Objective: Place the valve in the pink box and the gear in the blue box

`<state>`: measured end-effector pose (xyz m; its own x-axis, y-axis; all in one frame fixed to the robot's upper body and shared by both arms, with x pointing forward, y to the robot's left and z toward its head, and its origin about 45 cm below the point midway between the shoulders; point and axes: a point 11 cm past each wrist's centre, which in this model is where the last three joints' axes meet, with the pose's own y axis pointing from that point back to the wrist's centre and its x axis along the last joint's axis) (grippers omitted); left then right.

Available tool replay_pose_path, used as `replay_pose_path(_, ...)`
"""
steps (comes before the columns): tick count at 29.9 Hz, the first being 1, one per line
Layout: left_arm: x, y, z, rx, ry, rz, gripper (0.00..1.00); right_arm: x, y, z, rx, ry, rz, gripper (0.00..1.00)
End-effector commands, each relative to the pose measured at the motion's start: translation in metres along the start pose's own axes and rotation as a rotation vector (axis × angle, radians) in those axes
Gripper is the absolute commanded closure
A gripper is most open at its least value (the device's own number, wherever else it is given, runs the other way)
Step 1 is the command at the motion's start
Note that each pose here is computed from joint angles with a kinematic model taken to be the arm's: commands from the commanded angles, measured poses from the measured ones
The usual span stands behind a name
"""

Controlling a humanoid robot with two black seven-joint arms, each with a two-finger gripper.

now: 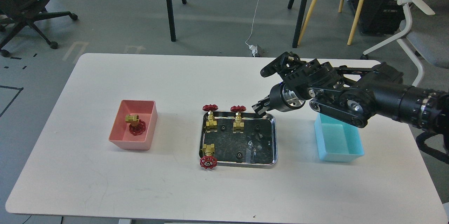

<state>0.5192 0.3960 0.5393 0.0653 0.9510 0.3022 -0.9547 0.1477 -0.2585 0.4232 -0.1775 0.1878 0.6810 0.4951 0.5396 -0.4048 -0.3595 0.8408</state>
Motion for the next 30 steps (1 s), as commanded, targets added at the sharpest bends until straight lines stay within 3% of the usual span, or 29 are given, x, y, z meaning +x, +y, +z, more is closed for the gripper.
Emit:
replay_pose_path(1,-0.005,-0.002,-0.002,0.008,-0.009,-0.013,0.0,-0.028,0.035,0.051,-0.069,-0.084,-0.002,0.89)
replay_pose_path(5,-0.009,-0.003,-0.002,0.007,-0.006,-0.02,0.01,-0.075,0.065,0.091,-0.132,-0.172,-0.035,0.89)
replay_pose_path(11,-0.016,-0.006,-0.002,0.005,0.0,-0.033,0.0,-0.127,0.085,0.115,-0.169,-0.279,-0.069,0.88)
replay_pose_path(21,-0.017,-0.006,-0.002,0.003,0.0,-0.034,0.0,-0.135,0.067,0.105,-0.143,-0.288,-0.084,0.86)
replay_pose_path(23,-0.017,-0.006,-0.002,0.004,-0.001,-0.035,0.0,-0.134,0.062,0.102,-0.138,-0.288,-0.087,0.79)
replay_pose_path(26,-0.016,-0.006,-0.002,0.004,-0.002,-0.033,0.0,-0.134,0.06,0.101,-0.137,-0.291,-0.088,0.46)
replay_pose_path(27,-0.015,-0.005,-0.003,0.006,-0.002,-0.032,0.0,-0.134,0.06,0.101,-0.136,-0.294,-0.086,0.39)
replay_pose_path(30,-0.014,-0.005,-0.003,0.007,-0.003,-0.029,0.0,-0.133,0.06,0.1,-0.133,-0.299,-0.082,0.28)
